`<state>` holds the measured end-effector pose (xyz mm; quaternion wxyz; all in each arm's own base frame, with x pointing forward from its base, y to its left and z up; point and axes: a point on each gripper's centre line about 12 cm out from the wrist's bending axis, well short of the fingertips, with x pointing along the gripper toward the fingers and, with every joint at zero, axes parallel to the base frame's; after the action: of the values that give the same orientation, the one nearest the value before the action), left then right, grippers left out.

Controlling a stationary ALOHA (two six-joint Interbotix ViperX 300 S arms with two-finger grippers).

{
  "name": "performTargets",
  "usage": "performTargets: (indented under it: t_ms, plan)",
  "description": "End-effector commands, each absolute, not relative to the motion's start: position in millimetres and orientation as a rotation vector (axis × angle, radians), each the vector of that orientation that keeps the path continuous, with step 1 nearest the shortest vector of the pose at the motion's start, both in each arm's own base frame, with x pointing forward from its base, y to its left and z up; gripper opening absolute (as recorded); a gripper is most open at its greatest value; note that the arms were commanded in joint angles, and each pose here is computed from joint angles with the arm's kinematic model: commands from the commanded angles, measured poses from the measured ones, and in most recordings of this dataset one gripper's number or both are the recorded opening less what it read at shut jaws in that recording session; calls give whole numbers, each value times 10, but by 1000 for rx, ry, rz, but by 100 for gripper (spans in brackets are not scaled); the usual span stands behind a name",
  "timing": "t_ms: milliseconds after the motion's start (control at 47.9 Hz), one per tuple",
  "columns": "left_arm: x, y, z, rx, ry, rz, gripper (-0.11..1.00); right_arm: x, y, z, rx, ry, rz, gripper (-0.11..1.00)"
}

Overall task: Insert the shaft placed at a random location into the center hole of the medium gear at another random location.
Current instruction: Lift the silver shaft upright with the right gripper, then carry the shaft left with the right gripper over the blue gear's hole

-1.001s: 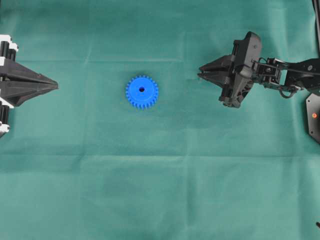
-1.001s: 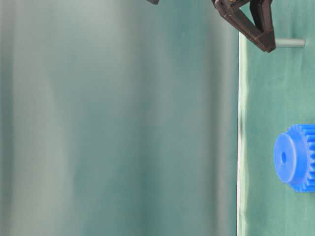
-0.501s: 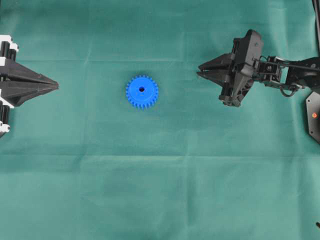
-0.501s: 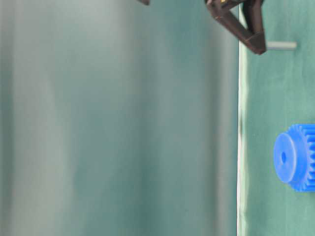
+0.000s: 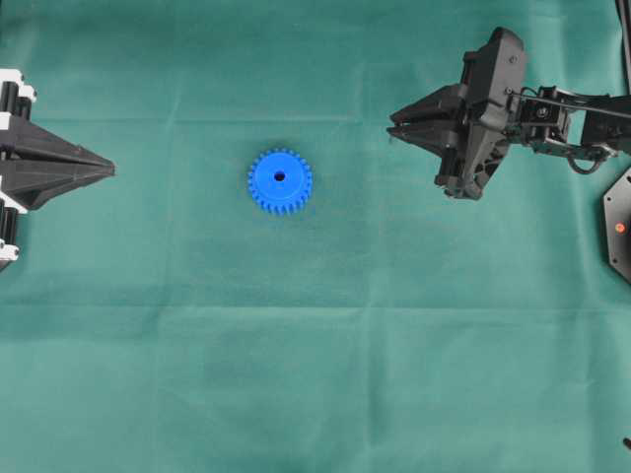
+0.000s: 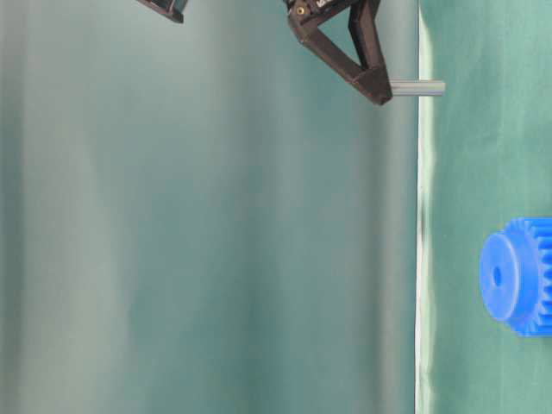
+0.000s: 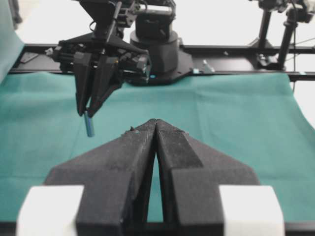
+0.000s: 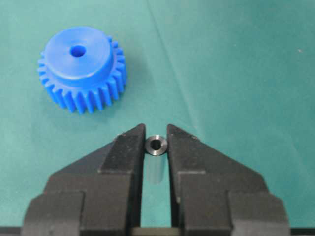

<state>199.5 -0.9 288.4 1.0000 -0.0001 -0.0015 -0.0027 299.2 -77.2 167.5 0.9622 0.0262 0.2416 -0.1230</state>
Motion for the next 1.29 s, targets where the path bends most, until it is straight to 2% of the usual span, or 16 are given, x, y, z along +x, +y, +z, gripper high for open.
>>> performTargets:
  t_ms: [0, 355, 897, 1273]
  plan:
    - [2015, -6, 2953, 1, -20, -4, 0, 3053, -777, 1794, 40, 455, -246, 13]
    - [2018, -6, 2960, 0, -23, -4, 0, 3205, -729, 1824, 36, 434, -223, 13]
    - [2017, -6, 2951, -8, -20, -4, 0, 4078, -531, 1855, 15, 413, -130, 13]
    - [2020, -6, 2947, -6, -17, -4, 0, 4369, -513, 1798, 11, 410, -118, 13]
